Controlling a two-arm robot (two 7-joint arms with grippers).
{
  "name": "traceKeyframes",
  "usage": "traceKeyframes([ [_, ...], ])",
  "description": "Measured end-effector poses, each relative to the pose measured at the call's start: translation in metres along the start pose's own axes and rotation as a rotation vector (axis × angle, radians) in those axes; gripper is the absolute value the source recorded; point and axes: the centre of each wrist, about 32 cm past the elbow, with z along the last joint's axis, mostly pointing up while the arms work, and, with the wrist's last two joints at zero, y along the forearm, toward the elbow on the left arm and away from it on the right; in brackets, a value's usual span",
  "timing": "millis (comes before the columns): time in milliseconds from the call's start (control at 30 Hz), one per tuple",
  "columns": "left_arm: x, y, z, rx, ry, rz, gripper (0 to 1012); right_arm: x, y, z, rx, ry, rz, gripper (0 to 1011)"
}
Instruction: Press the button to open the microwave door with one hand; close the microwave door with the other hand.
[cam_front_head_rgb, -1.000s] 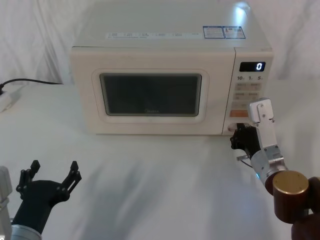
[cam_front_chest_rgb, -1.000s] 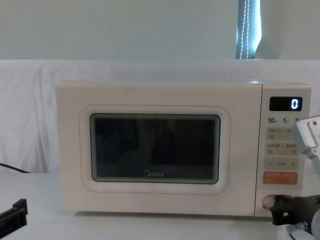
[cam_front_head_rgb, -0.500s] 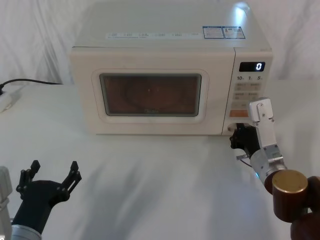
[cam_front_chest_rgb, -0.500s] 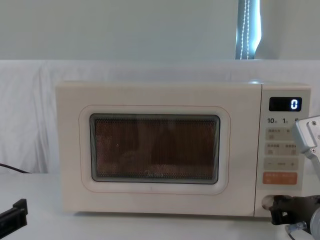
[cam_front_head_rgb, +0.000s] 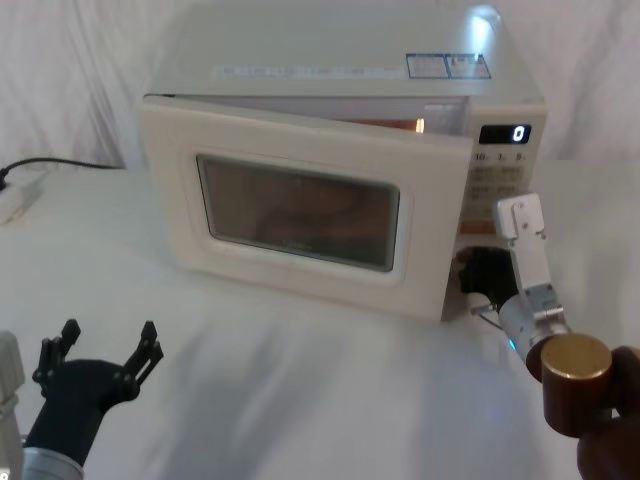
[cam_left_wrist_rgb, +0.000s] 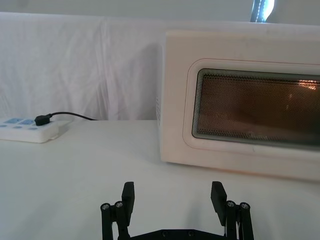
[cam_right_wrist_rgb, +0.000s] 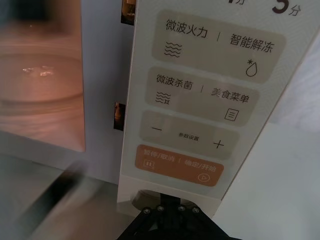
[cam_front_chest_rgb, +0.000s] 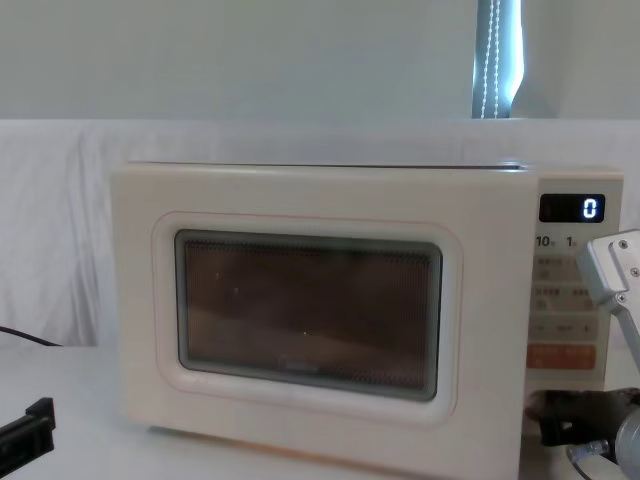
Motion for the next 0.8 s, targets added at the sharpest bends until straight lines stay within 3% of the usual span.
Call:
traceKeyframes([
  [367,0.0000,0.000,0.000,0.000,0.000,0.000,1001,0.0009,0.001,-0.001,-0.004,0.006,-0.002,0],
  [800,0.0000,0.000,0.000,0.000,0.000,0.000,1001,0.0100,-0.008,0.002,-0.010,0.043,0.028,0],
])
